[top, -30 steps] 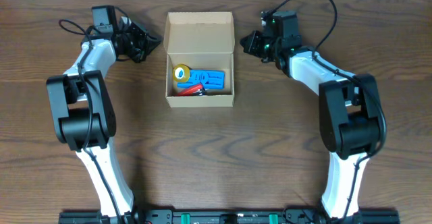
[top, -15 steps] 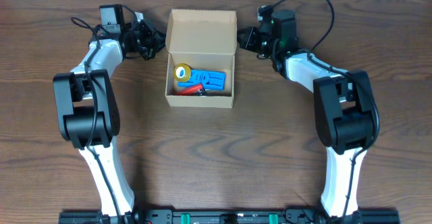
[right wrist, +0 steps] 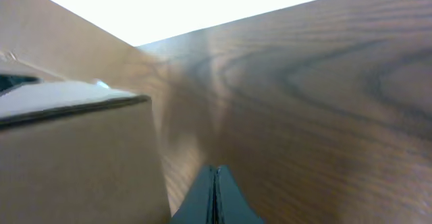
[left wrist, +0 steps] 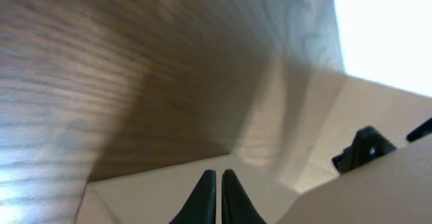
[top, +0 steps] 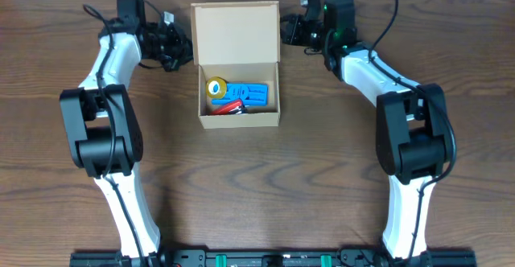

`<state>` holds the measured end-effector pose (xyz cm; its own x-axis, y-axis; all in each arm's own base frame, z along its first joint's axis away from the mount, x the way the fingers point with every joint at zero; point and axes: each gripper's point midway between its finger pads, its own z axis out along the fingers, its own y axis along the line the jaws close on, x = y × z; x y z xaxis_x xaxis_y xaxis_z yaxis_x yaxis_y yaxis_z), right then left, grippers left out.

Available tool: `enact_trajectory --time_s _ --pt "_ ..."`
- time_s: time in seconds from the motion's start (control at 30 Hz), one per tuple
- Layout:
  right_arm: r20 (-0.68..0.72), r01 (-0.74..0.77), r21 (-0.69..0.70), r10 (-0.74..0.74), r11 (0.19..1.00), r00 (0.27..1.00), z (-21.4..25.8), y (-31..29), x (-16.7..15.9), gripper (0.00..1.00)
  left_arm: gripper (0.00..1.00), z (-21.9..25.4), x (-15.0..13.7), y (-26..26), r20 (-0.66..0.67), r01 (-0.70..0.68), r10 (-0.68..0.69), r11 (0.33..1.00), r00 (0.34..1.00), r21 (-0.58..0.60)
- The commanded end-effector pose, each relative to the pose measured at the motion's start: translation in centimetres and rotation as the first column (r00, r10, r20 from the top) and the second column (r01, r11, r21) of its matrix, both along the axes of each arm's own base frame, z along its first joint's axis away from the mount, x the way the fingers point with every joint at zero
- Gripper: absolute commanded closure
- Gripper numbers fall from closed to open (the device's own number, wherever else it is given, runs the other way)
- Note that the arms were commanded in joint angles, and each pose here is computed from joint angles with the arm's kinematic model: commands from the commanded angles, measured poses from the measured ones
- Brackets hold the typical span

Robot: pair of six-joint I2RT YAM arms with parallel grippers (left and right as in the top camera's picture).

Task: Pack container
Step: 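Fold the lid down over the box with both grippers, then press the closed lid down with the right gripper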

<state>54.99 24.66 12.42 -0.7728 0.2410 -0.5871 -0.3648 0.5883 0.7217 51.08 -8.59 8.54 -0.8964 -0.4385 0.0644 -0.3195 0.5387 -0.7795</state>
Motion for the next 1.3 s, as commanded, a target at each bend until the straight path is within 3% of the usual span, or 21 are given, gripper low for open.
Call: enact_trajectory --time_s 0.0,0.4,0.67,1.03,1.27 --pt "0.110 -0.080 -0.042 0.084 0.996 0.990 4.2 1.6 -1.4 0.99 0.95 3.2 1.0 1.0 0.140 0.050 -0.067 0.991 0.988 0.122" --pt "0.174 -0.168 -0.212 0.206 0.963 0.963 9.6 3.5 -7.1 0.99 0.95 7.4 -2.7 0.7 0.111 0.151 -0.173 0.972 0.979 0.180" --pt "0.149 -0.185 -0.311 0.240 0.932 0.959 11.4 3.9 -10.9 0.99 0.95 9.3 -4.7 2.0 0.098 0.151 -0.187 0.944 0.977 0.294" --pt "0.025 -0.158 -0.579 0.211 0.800 0.977 7.3 6.1 -16.3 0.99 0.95 10.3 -7.4 5.1 0.013 0.104 -0.124 0.874 0.992 0.475" --pt "-0.049 -0.194 -0.652 0.215 0.733 0.975 3.8 8.4 -18.9 0.99 0.95 9.9 -9.3 6.6 -0.075 0.103 -0.074 0.835 0.994 0.540"
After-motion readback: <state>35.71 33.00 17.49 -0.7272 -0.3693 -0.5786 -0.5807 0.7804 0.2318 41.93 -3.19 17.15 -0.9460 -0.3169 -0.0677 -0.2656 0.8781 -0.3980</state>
